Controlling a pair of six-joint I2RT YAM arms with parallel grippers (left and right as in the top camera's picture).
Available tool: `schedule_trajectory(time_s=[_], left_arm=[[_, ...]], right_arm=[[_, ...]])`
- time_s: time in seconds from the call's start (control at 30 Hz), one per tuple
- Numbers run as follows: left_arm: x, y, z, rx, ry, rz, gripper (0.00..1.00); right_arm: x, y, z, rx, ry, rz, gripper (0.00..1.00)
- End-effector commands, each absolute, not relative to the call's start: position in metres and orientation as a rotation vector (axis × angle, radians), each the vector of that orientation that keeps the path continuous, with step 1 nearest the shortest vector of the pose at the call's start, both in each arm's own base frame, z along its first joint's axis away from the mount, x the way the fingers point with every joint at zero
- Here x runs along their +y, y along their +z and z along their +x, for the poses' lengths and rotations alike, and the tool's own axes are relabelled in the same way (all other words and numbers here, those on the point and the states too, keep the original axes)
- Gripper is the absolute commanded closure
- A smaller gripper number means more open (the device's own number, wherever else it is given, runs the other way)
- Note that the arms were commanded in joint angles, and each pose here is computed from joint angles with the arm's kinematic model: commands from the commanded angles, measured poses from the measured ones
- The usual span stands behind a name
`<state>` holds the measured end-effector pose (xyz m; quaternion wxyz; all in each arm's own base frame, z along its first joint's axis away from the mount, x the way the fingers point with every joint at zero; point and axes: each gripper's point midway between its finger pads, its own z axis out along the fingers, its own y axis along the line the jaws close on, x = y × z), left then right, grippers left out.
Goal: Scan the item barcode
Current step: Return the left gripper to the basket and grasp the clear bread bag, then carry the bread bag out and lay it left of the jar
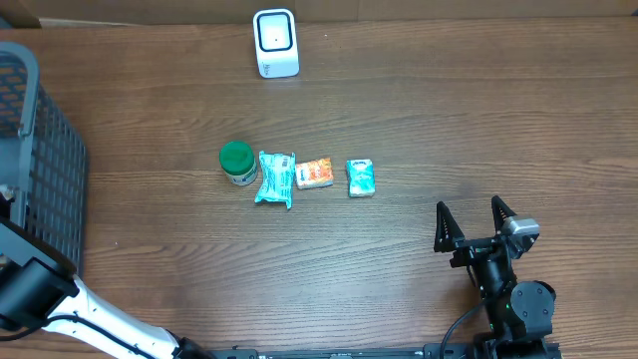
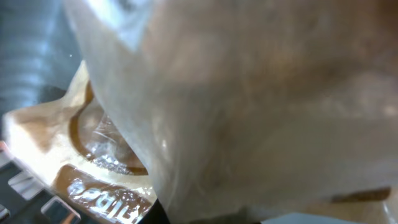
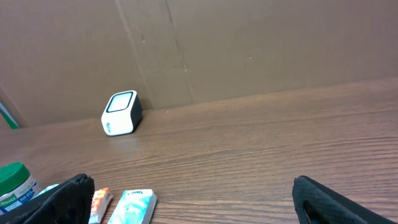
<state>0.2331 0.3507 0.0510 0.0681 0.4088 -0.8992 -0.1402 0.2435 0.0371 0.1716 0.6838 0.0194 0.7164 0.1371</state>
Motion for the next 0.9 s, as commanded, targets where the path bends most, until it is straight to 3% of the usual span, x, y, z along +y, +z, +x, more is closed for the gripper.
schedule_trajectory(time_s=[0.0, 0.3, 0.6, 0.87], left_arm=[[0.355, 0.083, 0.265, -2.812, -0.334, 1.35, 0.96], [0.333, 0.224, 0.331, -3.199, -0.351, 1.439, 0.96], [0.228, 0.387, 0.369, -3.738, -0.04, 1.408, 0.96], [0.112, 0.438, 0.358, -3.957, 0.218, 1.007, 0.96]], right_arm=[[0.037, 0.17, 0.244, 1.6, 0.304, 0.041, 0.0], [0.037, 0.17, 0.244, 1.6, 0.304, 0.04, 0.0], [0.037, 0.17, 0.244, 1.6, 0.304, 0.04, 0.0], [0.037, 0.17, 0.244, 1.6, 0.304, 0.041, 0.0]])
